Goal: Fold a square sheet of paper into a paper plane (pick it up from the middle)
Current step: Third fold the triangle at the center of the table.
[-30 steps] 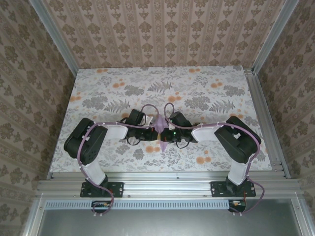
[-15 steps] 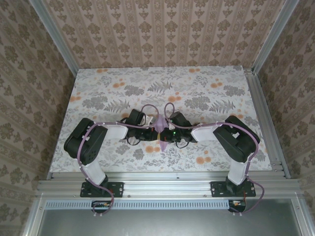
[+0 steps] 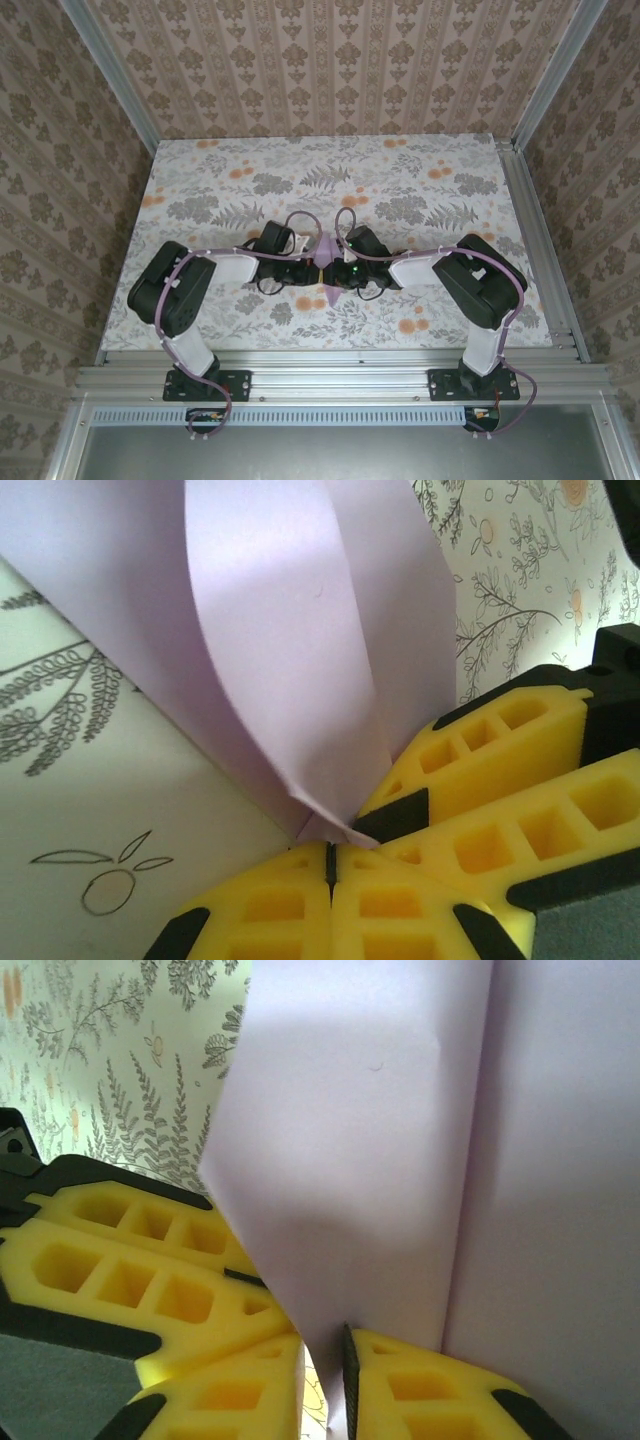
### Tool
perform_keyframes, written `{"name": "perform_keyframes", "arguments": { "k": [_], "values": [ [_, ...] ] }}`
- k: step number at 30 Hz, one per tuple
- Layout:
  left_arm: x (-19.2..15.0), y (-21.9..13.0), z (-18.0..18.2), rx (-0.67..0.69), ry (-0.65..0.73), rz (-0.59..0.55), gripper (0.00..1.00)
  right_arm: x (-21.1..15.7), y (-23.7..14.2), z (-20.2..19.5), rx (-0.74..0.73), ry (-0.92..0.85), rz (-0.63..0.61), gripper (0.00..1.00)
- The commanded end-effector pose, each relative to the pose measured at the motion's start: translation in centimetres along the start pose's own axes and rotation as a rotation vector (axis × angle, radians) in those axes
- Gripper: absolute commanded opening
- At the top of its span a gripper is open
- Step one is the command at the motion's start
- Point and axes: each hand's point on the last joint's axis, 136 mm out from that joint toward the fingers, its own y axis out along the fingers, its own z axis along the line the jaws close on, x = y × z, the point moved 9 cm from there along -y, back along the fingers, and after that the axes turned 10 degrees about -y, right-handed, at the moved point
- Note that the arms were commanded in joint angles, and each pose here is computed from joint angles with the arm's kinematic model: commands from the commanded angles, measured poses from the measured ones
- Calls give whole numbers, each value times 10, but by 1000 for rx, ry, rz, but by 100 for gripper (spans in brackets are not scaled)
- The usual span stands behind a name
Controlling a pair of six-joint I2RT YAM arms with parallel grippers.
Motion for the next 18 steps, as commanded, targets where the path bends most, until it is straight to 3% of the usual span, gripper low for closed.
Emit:
{"name": "perform_keyframes", "arguments": {
  "k": [1,9,11,18],
  "values": [
    [3,-13,-9,-18,2,-23,0,-17,7,-19,-53,17,53,24],
    [16,-33,-22,-7,22,-67,0,-20,8,-24,-55,23,53,29],
    [18,-35,-23,-4,23,-73,4,-21,7,-24,-55,24,52,30],
    [22,-33,-22,5,18,-69,5,-22,6,-27,-55,37,47,28]
  ]
}}
